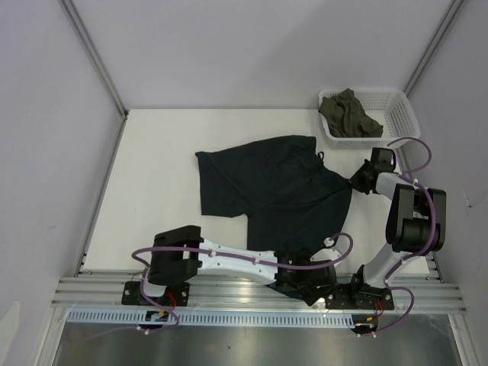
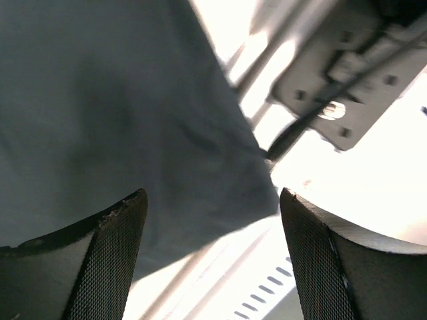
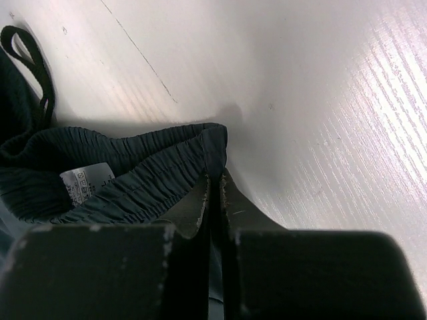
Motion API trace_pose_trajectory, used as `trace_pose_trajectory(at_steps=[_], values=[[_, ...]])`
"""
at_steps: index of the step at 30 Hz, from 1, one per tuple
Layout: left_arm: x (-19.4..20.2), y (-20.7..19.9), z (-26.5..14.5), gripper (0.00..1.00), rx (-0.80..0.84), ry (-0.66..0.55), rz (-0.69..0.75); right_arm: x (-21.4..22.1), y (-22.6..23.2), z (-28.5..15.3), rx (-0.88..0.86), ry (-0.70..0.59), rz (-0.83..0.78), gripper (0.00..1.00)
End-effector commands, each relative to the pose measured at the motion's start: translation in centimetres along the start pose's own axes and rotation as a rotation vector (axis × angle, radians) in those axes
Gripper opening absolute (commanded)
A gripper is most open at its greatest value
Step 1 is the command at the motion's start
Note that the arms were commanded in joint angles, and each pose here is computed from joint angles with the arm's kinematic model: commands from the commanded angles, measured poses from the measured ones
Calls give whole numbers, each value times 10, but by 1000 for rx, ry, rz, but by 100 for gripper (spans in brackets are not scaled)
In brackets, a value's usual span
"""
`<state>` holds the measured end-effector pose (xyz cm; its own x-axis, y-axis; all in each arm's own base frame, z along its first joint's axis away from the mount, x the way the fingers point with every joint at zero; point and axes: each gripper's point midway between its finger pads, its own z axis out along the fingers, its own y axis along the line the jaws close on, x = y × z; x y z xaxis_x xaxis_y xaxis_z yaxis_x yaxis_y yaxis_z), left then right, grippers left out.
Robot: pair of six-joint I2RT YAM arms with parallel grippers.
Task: Fold and stack the shorts
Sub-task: Fold the shorts
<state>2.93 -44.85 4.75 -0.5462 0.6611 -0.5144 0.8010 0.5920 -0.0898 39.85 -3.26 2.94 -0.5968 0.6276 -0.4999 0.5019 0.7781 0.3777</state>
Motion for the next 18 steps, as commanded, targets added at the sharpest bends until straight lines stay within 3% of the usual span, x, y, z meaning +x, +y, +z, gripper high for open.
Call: trace_pose_trajectory(at_steps=[1, 10, 18], values=[[-17, -30, -19, 82, 85, -48, -18, -23, 12, -11, -19, -67, -9, 0], [-3, -38, -19, 77, 110, -28, -17, -22, 12, -11, -20, -65, -8, 0], [-7, -30, -1, 63, 34, -36, -4, -24, 13, -15, -23, -74, -4, 0]])
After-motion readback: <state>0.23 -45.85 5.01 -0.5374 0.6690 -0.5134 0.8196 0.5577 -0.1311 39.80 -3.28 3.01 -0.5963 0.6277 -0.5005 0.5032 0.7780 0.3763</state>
